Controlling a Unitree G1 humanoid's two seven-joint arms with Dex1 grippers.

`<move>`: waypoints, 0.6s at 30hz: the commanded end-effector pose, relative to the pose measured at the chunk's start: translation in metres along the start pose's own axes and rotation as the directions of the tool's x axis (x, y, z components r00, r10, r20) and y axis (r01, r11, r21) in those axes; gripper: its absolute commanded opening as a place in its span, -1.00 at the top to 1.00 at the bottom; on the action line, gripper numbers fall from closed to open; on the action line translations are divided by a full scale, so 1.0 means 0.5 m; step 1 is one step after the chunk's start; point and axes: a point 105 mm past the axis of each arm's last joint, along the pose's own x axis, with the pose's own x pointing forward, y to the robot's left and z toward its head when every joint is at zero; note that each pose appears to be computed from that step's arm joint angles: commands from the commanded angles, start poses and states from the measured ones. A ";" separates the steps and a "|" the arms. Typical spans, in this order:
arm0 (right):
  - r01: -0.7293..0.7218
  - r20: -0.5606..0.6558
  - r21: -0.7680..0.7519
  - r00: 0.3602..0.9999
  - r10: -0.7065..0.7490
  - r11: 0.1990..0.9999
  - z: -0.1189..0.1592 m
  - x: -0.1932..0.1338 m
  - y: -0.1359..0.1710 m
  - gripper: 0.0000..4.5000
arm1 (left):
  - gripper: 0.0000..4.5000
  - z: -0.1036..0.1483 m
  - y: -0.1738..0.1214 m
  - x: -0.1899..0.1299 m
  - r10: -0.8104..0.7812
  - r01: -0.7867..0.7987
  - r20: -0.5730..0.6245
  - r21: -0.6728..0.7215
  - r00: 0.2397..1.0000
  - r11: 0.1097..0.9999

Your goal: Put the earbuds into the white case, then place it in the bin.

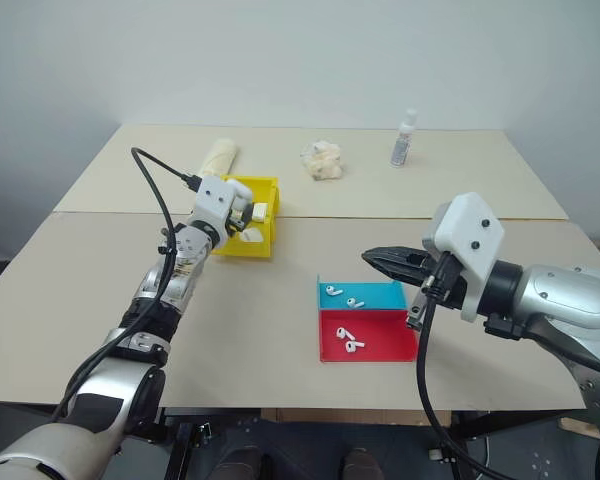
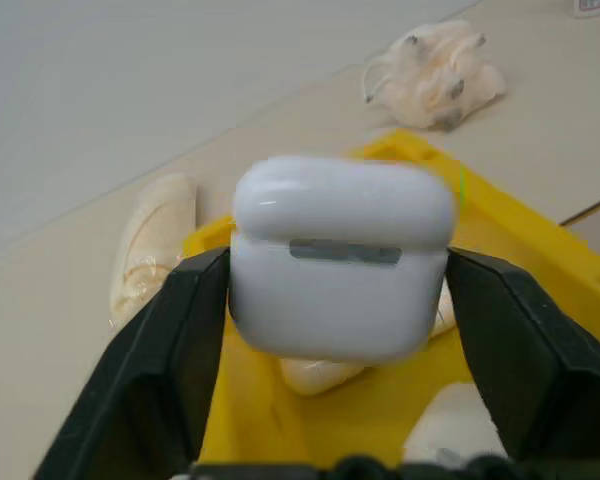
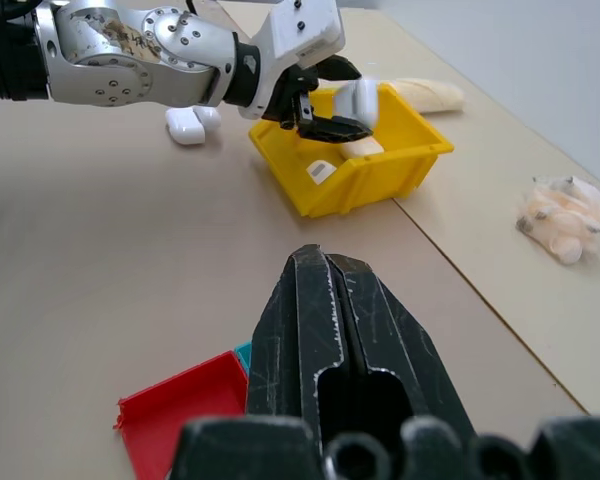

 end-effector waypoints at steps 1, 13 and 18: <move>0.027 0.008 -0.048 1.000 -0.027 0.998 0.015 -0.009 -0.003 1.00 | -0.99 0.046 0.004 0.009 0.004 -0.005 0.064 0.020 0.998 1.000; 0.041 -0.022 -0.056 0.999 -0.042 0.998 0.003 -0.017 -0.013 1.00 | -0.99 0.125 -0.021 -0.134 -0.302 0.314 0.367 0.028 0.880 0.949; 0.026 -0.053 -0.066 0.998 -0.030 0.997 -0.009 -0.031 -0.018 1.00 | -0.99 0.104 -0.040 -0.254 -0.613 0.632 0.317 0.053 0.723 0.773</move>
